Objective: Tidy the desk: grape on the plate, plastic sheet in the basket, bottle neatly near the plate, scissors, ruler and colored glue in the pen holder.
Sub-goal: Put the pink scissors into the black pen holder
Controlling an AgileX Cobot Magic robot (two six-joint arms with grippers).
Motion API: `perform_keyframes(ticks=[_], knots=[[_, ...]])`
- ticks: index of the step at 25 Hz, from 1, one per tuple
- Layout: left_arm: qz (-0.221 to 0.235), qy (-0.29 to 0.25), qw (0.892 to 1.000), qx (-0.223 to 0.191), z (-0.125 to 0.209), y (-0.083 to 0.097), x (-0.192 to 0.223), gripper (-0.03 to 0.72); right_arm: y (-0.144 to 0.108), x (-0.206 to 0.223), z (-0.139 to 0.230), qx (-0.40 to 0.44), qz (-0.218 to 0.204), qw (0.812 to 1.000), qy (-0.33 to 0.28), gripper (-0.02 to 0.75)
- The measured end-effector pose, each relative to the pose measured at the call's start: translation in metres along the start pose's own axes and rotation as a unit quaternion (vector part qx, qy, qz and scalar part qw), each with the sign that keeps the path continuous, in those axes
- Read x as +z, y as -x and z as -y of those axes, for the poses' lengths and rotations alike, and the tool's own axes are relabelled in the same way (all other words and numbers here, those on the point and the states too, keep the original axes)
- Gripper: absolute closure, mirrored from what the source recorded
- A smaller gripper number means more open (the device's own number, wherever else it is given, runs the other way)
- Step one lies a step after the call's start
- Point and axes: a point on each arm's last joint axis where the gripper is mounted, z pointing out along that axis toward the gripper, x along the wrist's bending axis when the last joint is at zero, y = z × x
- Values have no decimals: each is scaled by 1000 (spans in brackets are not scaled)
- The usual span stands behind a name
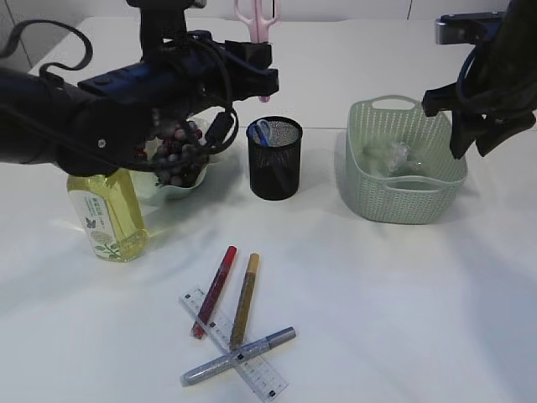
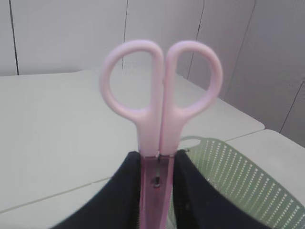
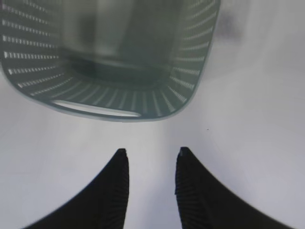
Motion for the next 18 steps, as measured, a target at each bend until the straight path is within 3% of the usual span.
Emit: perform_keyframes(ticks=[12, 18], knots=[[12, 23, 1000, 13, 12, -1, 42, 538, 3, 0, -1, -7, 15, 1000, 8, 463], [9, 3, 1000, 13, 34, -5, 58, 535, 4, 0, -2, -10, 20, 1000, 9, 463]])
